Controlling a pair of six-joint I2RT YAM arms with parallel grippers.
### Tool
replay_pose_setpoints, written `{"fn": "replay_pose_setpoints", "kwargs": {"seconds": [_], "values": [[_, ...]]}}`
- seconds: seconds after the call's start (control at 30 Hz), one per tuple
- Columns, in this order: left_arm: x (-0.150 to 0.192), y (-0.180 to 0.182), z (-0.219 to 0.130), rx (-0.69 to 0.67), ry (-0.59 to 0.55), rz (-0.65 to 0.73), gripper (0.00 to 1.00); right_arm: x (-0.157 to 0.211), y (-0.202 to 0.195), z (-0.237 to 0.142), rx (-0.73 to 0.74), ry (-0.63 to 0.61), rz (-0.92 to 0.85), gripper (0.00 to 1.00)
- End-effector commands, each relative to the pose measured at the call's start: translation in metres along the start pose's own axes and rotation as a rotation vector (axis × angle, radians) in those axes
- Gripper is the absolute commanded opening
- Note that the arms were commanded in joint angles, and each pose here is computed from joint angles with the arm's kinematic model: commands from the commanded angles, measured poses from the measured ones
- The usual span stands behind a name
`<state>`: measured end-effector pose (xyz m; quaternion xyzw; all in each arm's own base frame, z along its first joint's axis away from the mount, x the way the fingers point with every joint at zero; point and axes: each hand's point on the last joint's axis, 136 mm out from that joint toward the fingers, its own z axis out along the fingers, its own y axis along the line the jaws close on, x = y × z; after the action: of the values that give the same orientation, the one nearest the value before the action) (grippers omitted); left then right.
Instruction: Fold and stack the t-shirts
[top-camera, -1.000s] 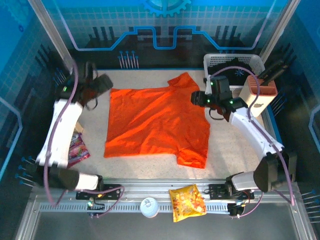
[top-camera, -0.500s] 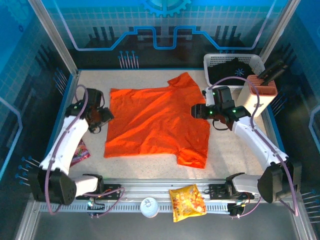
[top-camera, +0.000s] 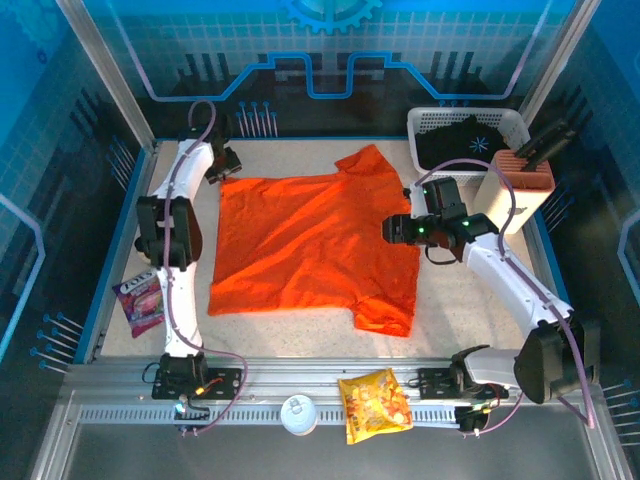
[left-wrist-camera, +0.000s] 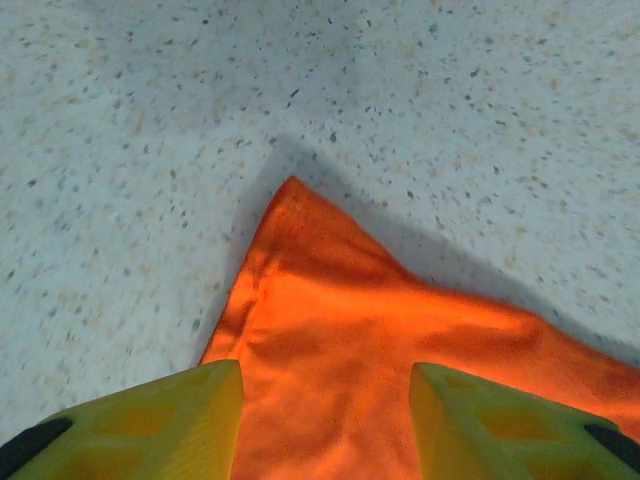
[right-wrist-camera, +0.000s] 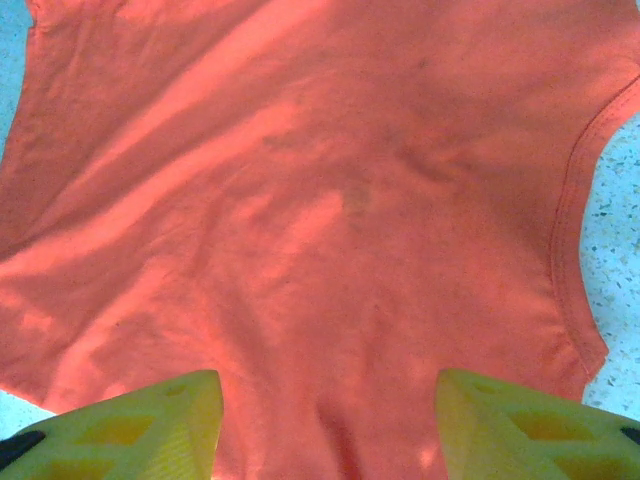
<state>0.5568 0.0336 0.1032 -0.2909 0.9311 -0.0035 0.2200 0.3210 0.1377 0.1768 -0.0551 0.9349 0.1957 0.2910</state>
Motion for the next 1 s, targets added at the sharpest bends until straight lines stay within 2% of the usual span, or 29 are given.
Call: {"fn": "replay_pose_setpoints", "kwargs": {"seconds": [0.0,0.13,0.37,0.73,0.97], "values": [[-0.005,0.013,0.008,-0.024,0.064,0.026,0.49,0.003,-0.005,-0.009,0.024,0.006,0.023,0.59],[-0.009,0.017,0.031,-0.015,0.091,0.026,0.48,0.003,-0.005,-0.01,0.023,0.01,0.038,0.59],[0.009,0.02,0.069,0.006,0.172,0.072,0.47,0.005,-0.005,-0.009,0.025,0.021,0.049,0.59],[-0.002,0.012,0.076,0.038,0.125,0.156,0.47,0.007,-0.003,-0.011,0.018,0.034,0.057,0.58],[0.013,0.011,0.093,0.049,0.178,0.2,0.47,0.002,0.003,-0.011,0.0,0.034,0.062,0.58]]}}
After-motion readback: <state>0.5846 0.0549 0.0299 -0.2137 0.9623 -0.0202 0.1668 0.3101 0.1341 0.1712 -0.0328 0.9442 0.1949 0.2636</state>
